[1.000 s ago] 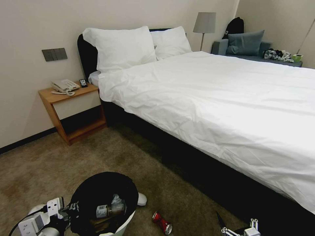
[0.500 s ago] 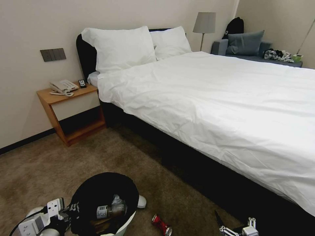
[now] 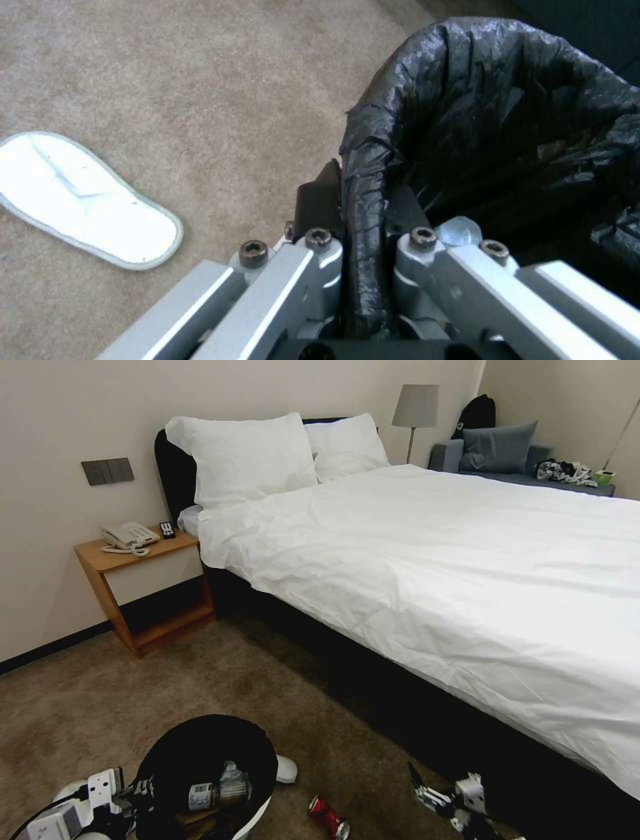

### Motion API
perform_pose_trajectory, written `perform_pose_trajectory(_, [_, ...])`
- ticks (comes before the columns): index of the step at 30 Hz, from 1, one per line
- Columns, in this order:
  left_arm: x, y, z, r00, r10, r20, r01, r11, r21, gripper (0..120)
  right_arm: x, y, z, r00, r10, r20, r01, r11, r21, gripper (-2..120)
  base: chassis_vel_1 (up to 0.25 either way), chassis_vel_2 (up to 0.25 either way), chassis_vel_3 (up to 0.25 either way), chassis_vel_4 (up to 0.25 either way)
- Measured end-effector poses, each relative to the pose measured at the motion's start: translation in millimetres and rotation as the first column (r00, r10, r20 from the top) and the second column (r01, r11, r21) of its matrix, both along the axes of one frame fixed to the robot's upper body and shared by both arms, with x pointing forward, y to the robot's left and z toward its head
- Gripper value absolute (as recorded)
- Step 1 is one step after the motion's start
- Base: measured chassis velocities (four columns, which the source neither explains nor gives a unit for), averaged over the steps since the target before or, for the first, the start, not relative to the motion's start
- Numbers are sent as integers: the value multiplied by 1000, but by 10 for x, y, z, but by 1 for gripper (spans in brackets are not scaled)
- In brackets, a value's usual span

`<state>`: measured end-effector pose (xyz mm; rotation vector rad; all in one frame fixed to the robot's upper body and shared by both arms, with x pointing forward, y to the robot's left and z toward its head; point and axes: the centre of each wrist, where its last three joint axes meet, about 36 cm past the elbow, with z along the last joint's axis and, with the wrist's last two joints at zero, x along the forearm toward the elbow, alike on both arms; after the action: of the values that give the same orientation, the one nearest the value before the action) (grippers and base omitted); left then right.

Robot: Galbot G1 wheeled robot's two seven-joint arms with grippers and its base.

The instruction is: Pick up the trash bin, then pick up the garbage from the floor and place it into the trash bin.

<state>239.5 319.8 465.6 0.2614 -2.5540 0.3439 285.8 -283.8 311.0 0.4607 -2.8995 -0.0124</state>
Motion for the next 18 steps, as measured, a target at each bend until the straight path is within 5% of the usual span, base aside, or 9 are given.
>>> perform_pose_trajectory(8, [-73,-10,30,1000,14,-4,-14,1000,18,4,430,242,-96,981,167,-98,-168,986,3,100,0,0,0,0])
perform_pose_trajectory(18, [-64,-25,48,1000,19,6,-19,1000,24,4,595,280,-349,936,302,-179,-316,947,-53,100,0,0,0,0])
